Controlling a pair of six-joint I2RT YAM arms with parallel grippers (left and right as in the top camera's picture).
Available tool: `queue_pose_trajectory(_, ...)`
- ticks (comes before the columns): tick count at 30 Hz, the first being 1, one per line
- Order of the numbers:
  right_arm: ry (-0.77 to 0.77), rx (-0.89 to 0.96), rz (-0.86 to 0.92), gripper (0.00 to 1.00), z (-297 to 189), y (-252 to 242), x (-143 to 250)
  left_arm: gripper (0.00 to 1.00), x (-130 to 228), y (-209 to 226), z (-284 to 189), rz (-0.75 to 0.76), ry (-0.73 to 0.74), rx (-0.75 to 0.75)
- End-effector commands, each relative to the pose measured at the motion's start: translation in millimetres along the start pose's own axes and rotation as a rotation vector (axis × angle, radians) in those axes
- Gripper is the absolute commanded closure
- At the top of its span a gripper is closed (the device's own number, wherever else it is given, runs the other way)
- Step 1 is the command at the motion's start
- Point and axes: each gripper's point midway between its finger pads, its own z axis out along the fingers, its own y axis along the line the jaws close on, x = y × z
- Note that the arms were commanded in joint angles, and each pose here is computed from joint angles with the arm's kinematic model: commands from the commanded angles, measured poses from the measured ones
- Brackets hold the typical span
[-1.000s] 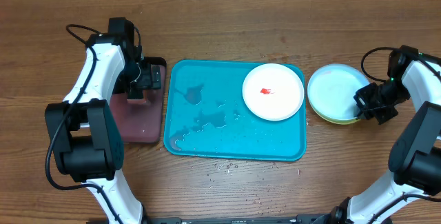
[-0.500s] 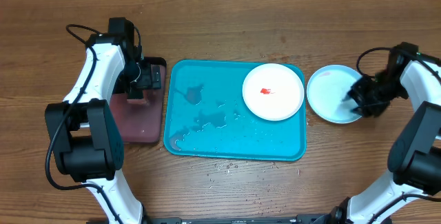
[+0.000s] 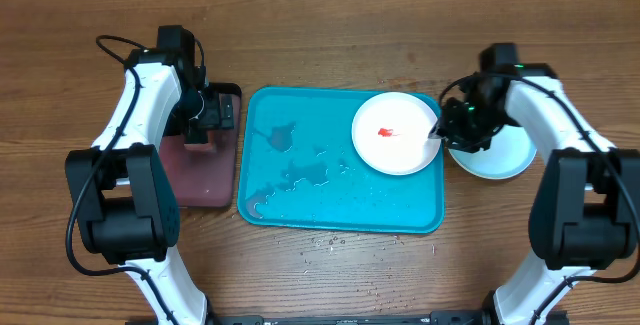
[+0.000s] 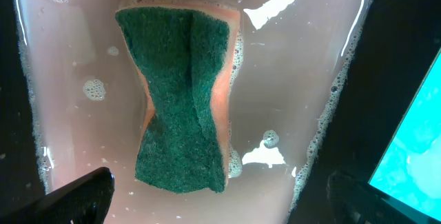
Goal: Clean dirty plates on tray and stack at the side
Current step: 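Move the right gripper to the second white plate and drag it left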
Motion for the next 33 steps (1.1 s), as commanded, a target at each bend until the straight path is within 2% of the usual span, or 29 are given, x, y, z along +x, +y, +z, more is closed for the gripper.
queue_pose_trajectory(1, -0.064, 0.123, 0.021, 0.57, -3, -6, -2, 0.00, -4, -2, -6, -0.011, -0.019, 0.014)
queue_pose_trajectory(8, -0.012, 0.149, 0.058, 0.58, 18, 1, 9, 0.00, -4, -2, -6, -0.011, -0.016, 0.013)
queue_pose_trajectory(15, 0.008, 0.159, 0.054, 0.68, 27, 2, 11, 0.00, -4, -2, -6, -0.011, -0.016, 0.013)
queue_pose_trajectory(33, 0.125, 0.198, 0.084, 0.67, 8, -2, 40, 0.00, -3, -2, -6, -0.010, -0.015, 0.013)
